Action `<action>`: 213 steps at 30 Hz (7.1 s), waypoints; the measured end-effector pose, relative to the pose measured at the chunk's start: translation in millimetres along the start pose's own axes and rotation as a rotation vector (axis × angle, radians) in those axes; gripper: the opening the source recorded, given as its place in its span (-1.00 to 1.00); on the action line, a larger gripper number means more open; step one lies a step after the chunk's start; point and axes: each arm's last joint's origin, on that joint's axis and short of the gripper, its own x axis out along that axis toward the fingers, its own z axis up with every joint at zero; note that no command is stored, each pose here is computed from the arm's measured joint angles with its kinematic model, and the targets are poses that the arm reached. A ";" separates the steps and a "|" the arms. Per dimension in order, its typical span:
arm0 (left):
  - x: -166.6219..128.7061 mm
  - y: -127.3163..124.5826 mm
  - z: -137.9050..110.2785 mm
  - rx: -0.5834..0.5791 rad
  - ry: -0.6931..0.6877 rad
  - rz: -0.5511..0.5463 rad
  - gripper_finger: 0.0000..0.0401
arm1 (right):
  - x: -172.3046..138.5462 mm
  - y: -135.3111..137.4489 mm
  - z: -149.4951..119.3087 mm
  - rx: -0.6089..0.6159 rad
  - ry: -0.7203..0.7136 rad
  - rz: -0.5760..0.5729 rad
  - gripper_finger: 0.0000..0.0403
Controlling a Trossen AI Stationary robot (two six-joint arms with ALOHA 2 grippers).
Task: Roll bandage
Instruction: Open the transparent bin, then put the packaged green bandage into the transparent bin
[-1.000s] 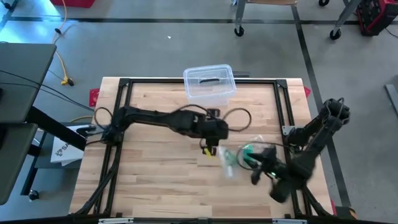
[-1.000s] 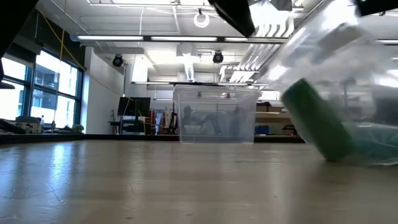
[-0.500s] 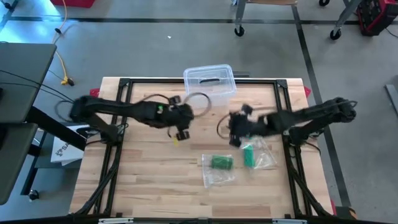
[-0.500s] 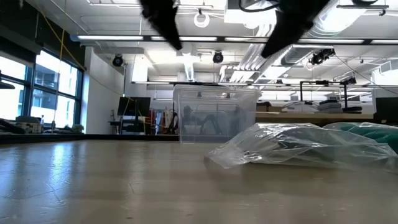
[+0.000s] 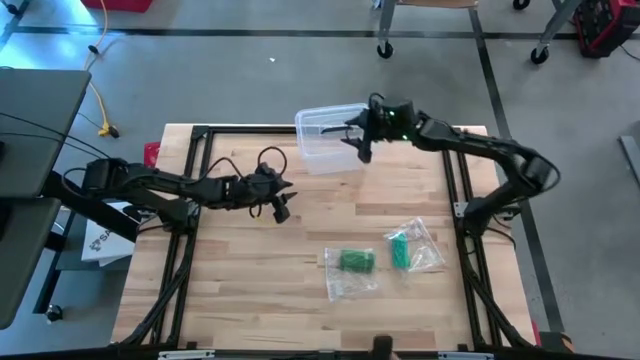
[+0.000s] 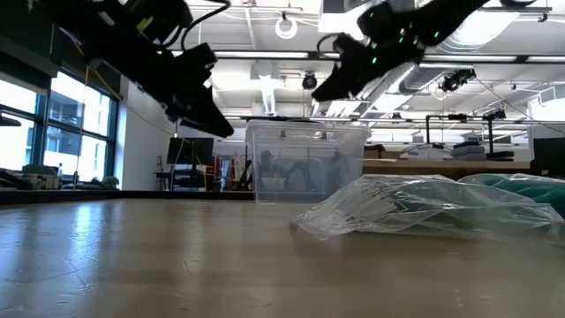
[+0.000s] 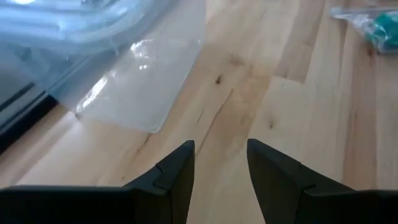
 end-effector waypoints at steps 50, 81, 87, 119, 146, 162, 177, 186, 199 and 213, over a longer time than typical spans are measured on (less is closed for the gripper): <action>-100.8 -79.9 -7.7 -0.137 -0.177 -0.313 -0.30 | 48.9 130.5 10.6 -0.058 0.187 0.598 -0.92; -110.9 -85.5 -6.3 -0.073 -0.276 -0.232 -0.30 | -24.7 228.4 -20.2 -0.104 0.424 0.536 0.04; -105.9 -83.7 -5.7 -0.067 -0.274 -0.207 -0.30 | -14.0 284.3 -45.7 -0.109 0.426 0.587 0.03; -111.7 -200.5 -49.9 -0.128 -0.200 -0.680 -0.30 | 35.5 437.7 -56.4 -0.285 0.672 0.242 0.03; -112.1 -200.6 -32.8 0.173 -0.438 -0.523 -0.44 | -57.6 433.8 -0.8 -0.063 0.376 0.071 -0.98; 17.2 -235.2 -6.1 0.575 -0.171 -0.559 -0.11 | -127.7 456.4 -23.0 0.211 0.437 0.016 -0.95; 130.9 -231.0 -7.2 0.409 0.166 -0.643 -0.17 | -158.5 470.6 -31.4 0.344 0.283 -0.014 -0.95; 125.9 -233.6 -8.9 0.465 0.160 -0.553 -0.95 | -161.9 472.4 -32.6 0.327 0.283 -0.002 -0.95; -2.7 -188.3 101.6 0.360 0.051 -0.335 -0.99 | -191.3 483.0 -41.5 0.365 0.173 0.025 -0.95; -19.0 22.6 204.2 -0.080 -0.128 -0.013 -1.00 | -181.5 474.6 -36.7 0.193 0.081 -0.053 -0.95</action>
